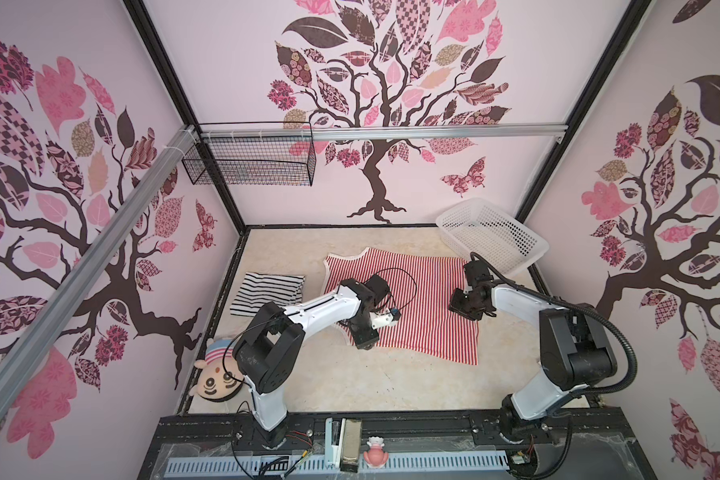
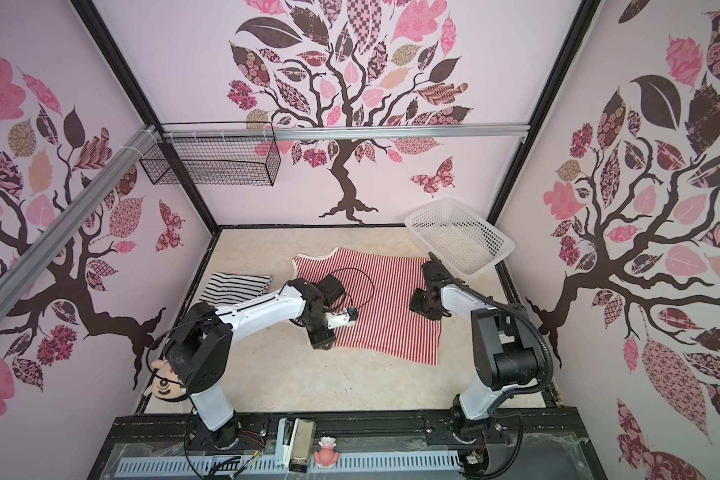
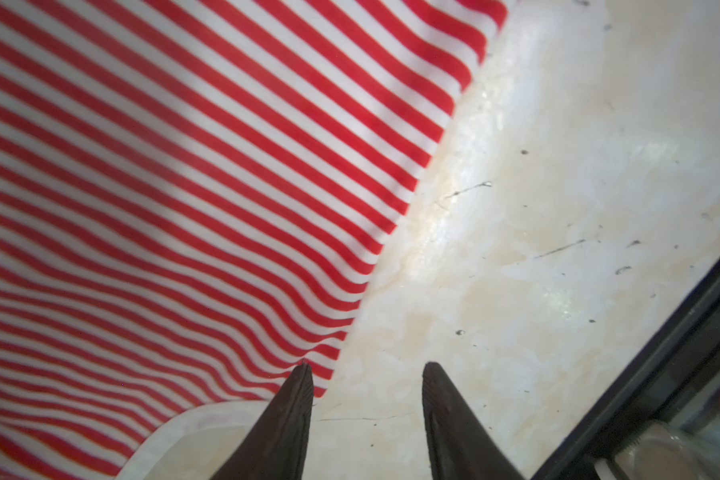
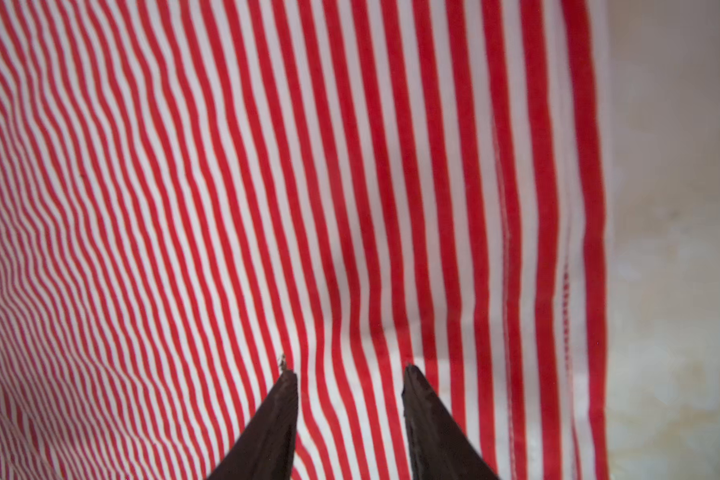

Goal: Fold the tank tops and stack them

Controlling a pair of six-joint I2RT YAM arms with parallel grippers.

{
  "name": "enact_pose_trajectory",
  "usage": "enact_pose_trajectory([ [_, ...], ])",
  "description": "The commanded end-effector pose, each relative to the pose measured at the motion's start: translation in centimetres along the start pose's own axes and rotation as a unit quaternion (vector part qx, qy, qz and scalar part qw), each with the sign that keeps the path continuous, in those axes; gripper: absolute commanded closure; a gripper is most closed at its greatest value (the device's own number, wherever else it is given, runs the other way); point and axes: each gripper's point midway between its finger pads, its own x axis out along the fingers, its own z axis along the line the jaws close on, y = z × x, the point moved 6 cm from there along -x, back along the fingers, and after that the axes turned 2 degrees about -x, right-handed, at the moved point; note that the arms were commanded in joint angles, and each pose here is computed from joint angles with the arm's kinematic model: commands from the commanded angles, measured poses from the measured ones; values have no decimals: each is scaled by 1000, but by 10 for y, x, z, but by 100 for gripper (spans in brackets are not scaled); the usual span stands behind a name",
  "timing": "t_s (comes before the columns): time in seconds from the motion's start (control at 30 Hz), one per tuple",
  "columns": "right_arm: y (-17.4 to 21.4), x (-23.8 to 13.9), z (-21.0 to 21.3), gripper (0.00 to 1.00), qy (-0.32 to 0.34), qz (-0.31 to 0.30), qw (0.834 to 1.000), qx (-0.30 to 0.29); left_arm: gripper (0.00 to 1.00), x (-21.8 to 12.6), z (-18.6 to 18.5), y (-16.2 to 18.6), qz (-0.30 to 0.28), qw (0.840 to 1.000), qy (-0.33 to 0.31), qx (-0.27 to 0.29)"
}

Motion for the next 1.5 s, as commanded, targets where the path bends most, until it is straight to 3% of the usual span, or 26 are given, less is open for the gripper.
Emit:
enact_pose_trajectory([
  [0.0, 22, -25, 18, 55, -8, 8, 999, -32, 52, -24, 54, -8, -58, 993, -70, -70],
  [0.2, 79, -27, 8, 55, -48, 41, 998, -12, 51, -4, 123, 6, -40, 982, -130, -129],
  [0.37, 108, -30, -13, 54, -44, 53, 998, -3, 52, 13, 139, 18, -19, 981, -125, -147],
  [0.7, 120, -20, -46, 53, 35, 57, 998, 2, 52, 25, 104, 53, 11, 986, -79, -146],
  [0.87, 108, -19, -58, 53, 34, 50, 997, 40, 52, 24, 81, 71, 19, 988, -55, -144],
  [1.07, 99, -22, -55, 53, 31, 42, 998, 40, 52, 19, 62, 82, 20, 989, -39, -142],
  [1.27, 89, -48, -36, 48, -34, 8, 999, 40, 52, -5, 60, 73, -18, 987, -61, -146],
  [1.47, 92, -67, -47, 39, -8, -30, 996, 86, 48, -22, 30, 48, -57, 989, -123, -59],
])
